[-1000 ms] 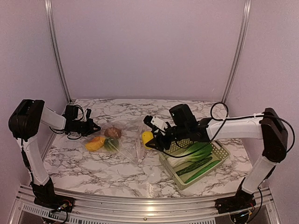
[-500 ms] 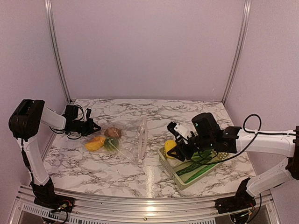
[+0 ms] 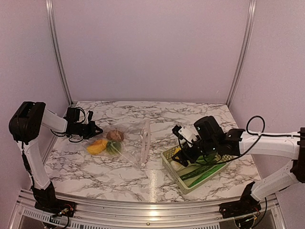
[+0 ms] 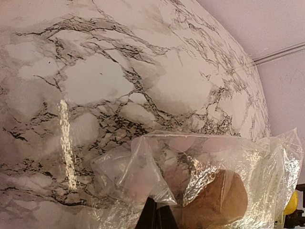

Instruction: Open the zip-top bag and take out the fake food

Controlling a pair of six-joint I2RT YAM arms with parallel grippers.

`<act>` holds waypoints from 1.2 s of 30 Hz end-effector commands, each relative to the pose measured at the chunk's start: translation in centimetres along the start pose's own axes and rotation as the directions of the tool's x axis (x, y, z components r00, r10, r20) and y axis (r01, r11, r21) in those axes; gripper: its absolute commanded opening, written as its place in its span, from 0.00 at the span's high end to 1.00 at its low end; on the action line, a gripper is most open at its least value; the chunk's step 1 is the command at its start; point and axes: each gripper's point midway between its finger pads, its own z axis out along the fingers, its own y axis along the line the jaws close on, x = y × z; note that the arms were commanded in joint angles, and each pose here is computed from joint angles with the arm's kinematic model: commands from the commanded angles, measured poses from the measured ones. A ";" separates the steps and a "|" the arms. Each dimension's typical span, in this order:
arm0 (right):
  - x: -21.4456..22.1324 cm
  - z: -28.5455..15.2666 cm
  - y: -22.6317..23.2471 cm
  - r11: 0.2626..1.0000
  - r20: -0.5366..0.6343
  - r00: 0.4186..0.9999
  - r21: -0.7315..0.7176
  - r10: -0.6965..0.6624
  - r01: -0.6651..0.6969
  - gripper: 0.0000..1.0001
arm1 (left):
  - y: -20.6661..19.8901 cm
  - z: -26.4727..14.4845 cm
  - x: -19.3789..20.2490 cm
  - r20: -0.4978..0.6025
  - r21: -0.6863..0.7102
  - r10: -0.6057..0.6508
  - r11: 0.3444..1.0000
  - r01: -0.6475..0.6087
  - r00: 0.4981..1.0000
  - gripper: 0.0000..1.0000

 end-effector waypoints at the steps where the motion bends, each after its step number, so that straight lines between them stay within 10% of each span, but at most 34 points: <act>1: -4.7 0.3 -0.7 0.999 0.082 0.996 0.032 -0.046 0.044 0.08 | 0.0 -0.4 -0.3 0.008 -0.005 0.022 1.000 -0.022 1.000 1.00; 11: -9.9 1.0 -0.2 0.993 0.163 0.979 0.016 -0.120 0.119 0.13 | -0.2 -1.1 -0.2 0.009 -0.002 0.029 1.000 -0.029 1.000 1.00; 36: -12.7 14.7 -0.9 0.900 0.169 0.889 -0.024 -0.425 0.435 0.74 | -0.1 -1.3 -0.2 -0.005 0.023 0.035 0.999 -0.035 0.999 1.00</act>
